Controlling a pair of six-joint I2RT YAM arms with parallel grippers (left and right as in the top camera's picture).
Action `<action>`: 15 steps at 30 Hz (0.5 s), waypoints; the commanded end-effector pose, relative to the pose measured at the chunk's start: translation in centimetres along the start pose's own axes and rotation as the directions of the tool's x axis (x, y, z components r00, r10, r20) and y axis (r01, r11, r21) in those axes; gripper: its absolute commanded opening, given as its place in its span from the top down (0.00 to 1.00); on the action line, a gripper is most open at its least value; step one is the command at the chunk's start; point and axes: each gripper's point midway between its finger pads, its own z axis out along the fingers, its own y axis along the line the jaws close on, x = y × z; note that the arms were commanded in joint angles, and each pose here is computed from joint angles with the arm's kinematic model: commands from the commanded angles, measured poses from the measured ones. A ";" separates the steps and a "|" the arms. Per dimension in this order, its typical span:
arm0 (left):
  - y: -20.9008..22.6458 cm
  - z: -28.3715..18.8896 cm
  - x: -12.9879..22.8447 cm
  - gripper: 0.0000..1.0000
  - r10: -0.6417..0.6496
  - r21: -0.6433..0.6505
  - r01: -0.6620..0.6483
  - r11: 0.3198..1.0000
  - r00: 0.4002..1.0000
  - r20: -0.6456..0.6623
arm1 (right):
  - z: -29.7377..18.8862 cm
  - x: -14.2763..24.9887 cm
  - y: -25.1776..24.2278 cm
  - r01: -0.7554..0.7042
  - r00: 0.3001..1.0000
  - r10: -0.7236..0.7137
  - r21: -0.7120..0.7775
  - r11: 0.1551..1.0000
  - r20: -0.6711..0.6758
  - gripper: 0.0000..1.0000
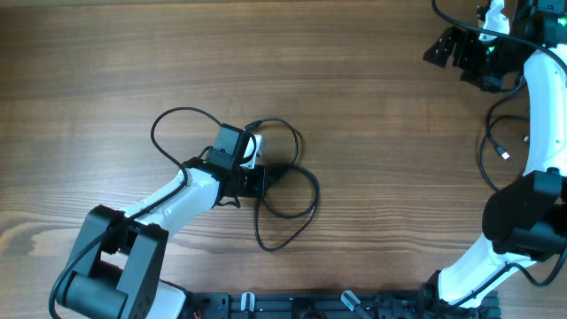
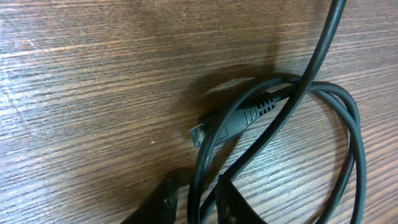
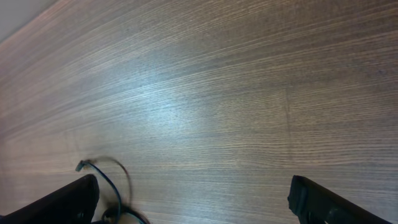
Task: Untangle cables
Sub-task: 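Lower left gripper onto the last cable coil and grasp it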
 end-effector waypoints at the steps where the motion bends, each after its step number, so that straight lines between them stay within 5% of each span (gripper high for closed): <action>1: 0.5 0.5 0.7 0.85 -0.021 -0.019 0.021 1.000 1.000 -0.017 | -0.2 0.1 0.0 0.026 1.000 -0.026 0.016 1.000 0.002 0.00; 5: 0.5 0.5 0.6 0.96 -0.020 -0.018 0.020 1.000 1.000 -0.014 | -0.1 0.3 -0.1 0.024 1.000 -0.024 0.017 1.000 -0.003 0.00; 9: 0.0 -0.3 -0.8 0.96 -0.013 -0.006 0.013 1.000 1.000 0.025 | 0.4 0.9 -0.3 0.016 1.000 -0.016 0.017 1.000 -0.024 0.00; 15: -5.6 -12.5 -10.4 0.96 0.033 0.064 -0.056 0.996 0.949 0.315 | 0.9 1.9 0.0 0.018 0.998 -0.017 0.014 1.000 -0.063 0.00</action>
